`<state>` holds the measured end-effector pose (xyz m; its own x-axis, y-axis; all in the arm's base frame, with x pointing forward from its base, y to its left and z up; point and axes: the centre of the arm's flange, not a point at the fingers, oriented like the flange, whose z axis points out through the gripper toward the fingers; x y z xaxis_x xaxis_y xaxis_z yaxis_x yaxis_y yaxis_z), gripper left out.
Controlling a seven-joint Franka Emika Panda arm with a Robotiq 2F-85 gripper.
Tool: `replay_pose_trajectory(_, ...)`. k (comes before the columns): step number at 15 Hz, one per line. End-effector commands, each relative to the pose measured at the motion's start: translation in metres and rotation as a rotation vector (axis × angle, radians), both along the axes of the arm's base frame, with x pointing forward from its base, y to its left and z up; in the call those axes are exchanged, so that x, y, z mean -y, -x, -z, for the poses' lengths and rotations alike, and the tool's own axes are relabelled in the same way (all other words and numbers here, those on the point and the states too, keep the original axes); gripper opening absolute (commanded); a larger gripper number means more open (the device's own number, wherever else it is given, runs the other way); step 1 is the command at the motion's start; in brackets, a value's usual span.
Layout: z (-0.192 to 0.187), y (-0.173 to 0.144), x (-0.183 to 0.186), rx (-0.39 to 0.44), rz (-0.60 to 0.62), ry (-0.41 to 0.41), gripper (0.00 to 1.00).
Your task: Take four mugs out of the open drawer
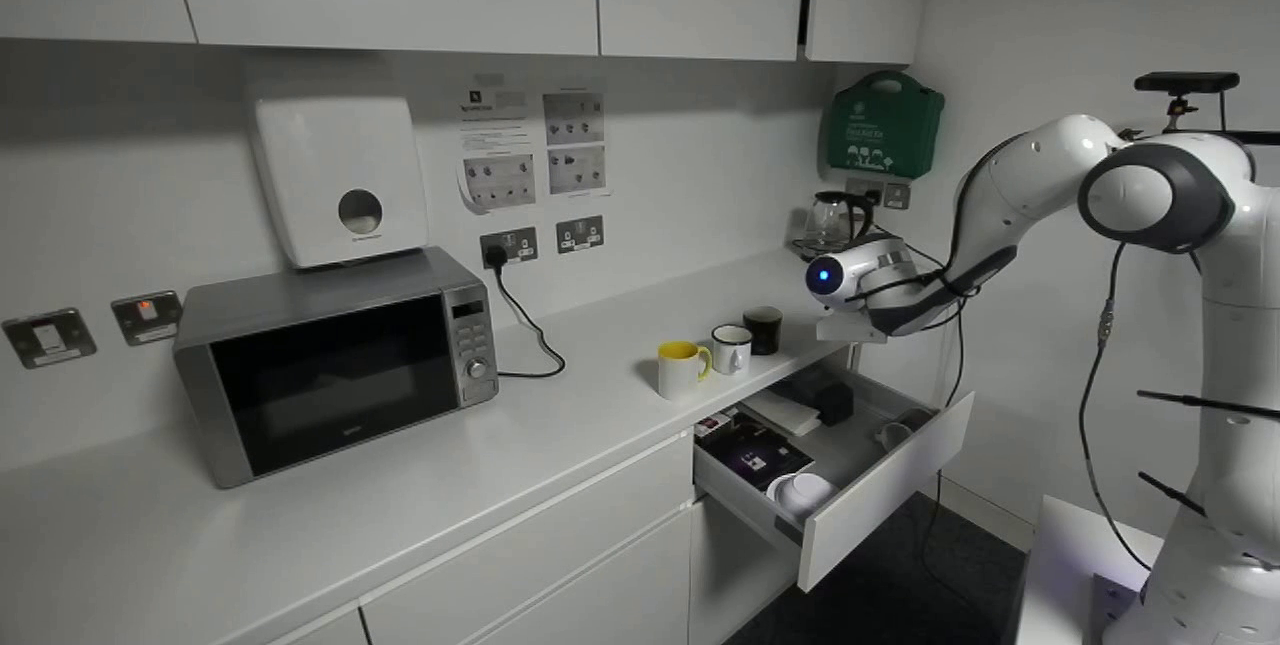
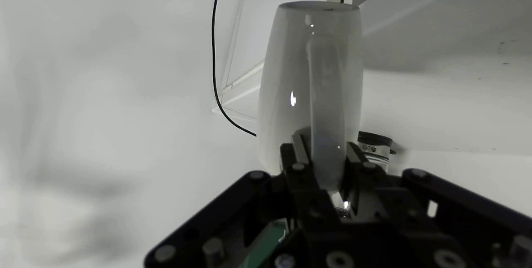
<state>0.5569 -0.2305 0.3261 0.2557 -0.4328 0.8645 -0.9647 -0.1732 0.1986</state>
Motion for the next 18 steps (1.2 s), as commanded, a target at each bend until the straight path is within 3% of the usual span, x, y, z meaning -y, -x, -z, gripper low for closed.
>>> replay_pose_trajectory(1,0.002,0.001,-0.003,0.006,0.0,0.012,0.05)
replay_pose_trajectory(18,0.013,0.004,0.003,0.079,-0.098,0.14,0.05)
